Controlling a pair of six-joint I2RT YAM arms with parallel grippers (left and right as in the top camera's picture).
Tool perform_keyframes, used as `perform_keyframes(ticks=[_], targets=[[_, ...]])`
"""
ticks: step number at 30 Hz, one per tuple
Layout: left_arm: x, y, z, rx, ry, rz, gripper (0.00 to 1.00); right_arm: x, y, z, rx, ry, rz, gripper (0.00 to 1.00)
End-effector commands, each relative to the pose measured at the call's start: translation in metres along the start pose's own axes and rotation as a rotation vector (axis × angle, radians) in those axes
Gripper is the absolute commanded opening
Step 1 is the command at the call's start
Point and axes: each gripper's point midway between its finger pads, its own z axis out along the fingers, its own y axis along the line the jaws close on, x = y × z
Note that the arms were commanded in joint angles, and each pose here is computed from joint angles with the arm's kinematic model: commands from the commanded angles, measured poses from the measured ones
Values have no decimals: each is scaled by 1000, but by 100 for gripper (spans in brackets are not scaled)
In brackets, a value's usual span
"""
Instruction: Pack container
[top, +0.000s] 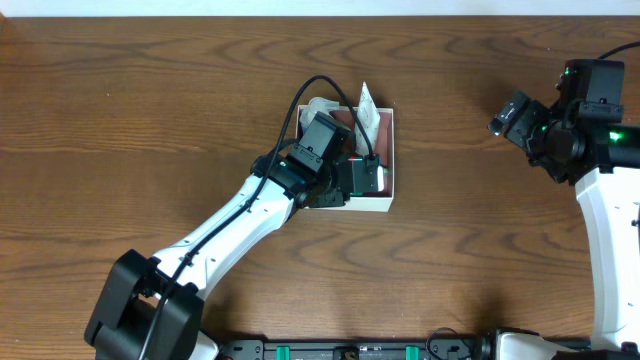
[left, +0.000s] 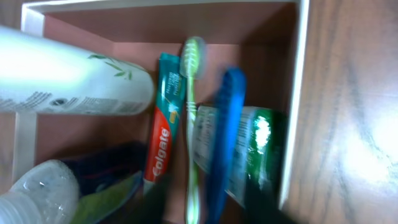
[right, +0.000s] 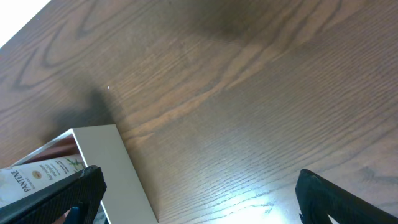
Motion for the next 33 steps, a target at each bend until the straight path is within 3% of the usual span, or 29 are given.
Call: perform_keyframes(ticks=[1,9,13,17,21,33], targets=[[-1,15,-11,-75,13,-11,98,-3,0,-1,-3,-5,17,99],[43,67,-88,-484,166,-515,98,-3,0,-1,-3,-5,17,99],[77,64,-130,-561,211,-704,98,-3,0,-1,-3,-5,17,99],[127,57,-171,-650,230,-1060,98,-3,0,-1,-3,-5,17,99],[169,49,-202,-730,259,-1281,98,-3,0,-1,-3,-5,17,99],[191,35,-211,-738,344,-1331,98,-3,0,-1,-3,-5,17,99]])
